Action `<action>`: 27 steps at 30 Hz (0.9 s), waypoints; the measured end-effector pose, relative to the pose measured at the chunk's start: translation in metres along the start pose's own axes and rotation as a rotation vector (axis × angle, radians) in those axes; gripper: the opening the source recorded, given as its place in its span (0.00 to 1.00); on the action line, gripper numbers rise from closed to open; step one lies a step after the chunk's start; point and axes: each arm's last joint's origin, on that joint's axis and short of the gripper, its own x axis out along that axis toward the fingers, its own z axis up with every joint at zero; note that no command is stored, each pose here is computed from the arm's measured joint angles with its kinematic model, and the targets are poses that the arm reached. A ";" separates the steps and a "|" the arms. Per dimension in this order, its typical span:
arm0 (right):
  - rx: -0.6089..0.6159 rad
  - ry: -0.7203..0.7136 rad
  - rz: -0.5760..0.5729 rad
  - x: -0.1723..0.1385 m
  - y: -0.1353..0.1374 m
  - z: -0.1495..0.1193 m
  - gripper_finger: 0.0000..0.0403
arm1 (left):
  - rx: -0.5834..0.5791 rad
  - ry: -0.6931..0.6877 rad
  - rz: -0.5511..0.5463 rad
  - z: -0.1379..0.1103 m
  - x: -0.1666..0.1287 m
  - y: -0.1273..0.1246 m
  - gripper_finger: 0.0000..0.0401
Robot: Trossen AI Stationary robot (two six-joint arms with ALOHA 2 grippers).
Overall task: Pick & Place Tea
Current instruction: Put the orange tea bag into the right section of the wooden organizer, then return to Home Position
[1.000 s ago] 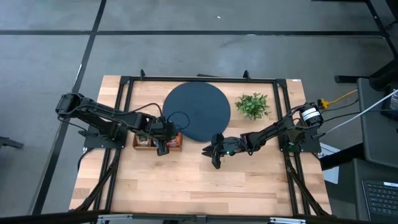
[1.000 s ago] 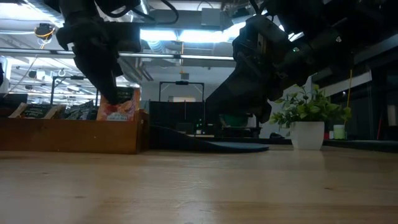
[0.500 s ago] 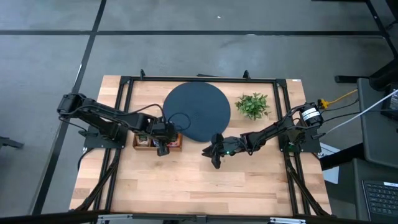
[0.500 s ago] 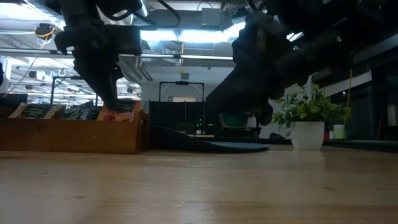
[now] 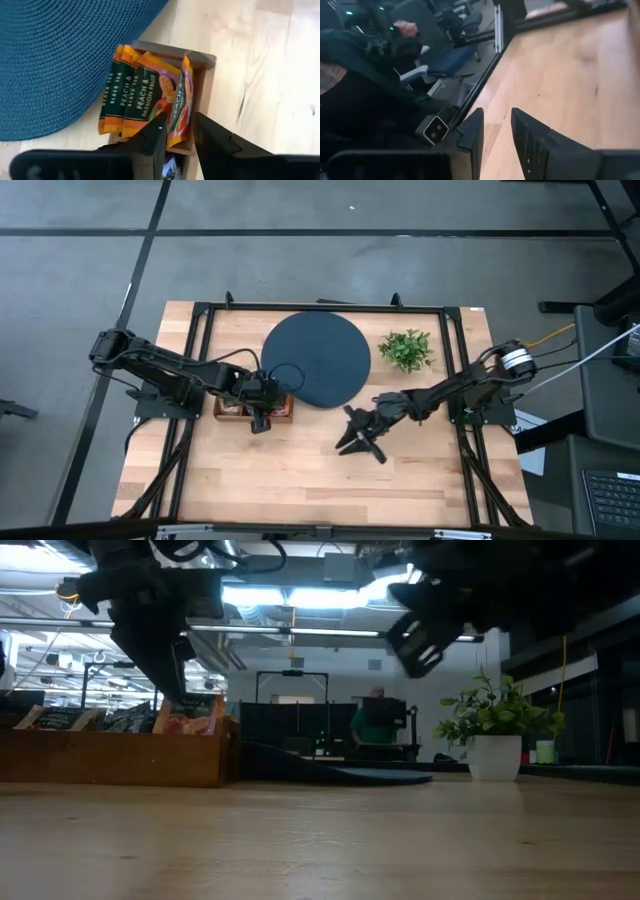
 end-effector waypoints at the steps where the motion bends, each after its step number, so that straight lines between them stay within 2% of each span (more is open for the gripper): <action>1: -0.014 -0.010 0.002 -0.007 0.002 0.000 0.25 | 0.006 -0.004 0.003 0.000 -0.001 -0.002 0.23; 5: -0.050 -0.099 -0.029 -0.044 0.013 -0.007 0.25 | -0.029 -0.020 -0.021 -0.001 -0.007 -0.004 0.22; 10: -0.127 -0.200 -0.018 -0.077 0.025 -0.012 0.25 | -0.203 -0.004 -0.053 -0.004 -0.016 -0.003 0.22; 17: -0.203 -0.209 0.066 -0.106 0.034 -0.024 0.25 | -0.114 -0.086 -0.106 -0.002 -0.026 -0.010 0.22; 22: -0.212 -0.242 0.044 -0.127 0.035 -0.035 0.25 | -0.071 -0.122 -0.133 -0.003 -0.033 -0.015 0.22; 27: -0.263 -0.256 0.072 -0.137 0.037 -0.040 0.25 | -0.040 -0.158 -0.158 -0.002 -0.038 -0.018 0.22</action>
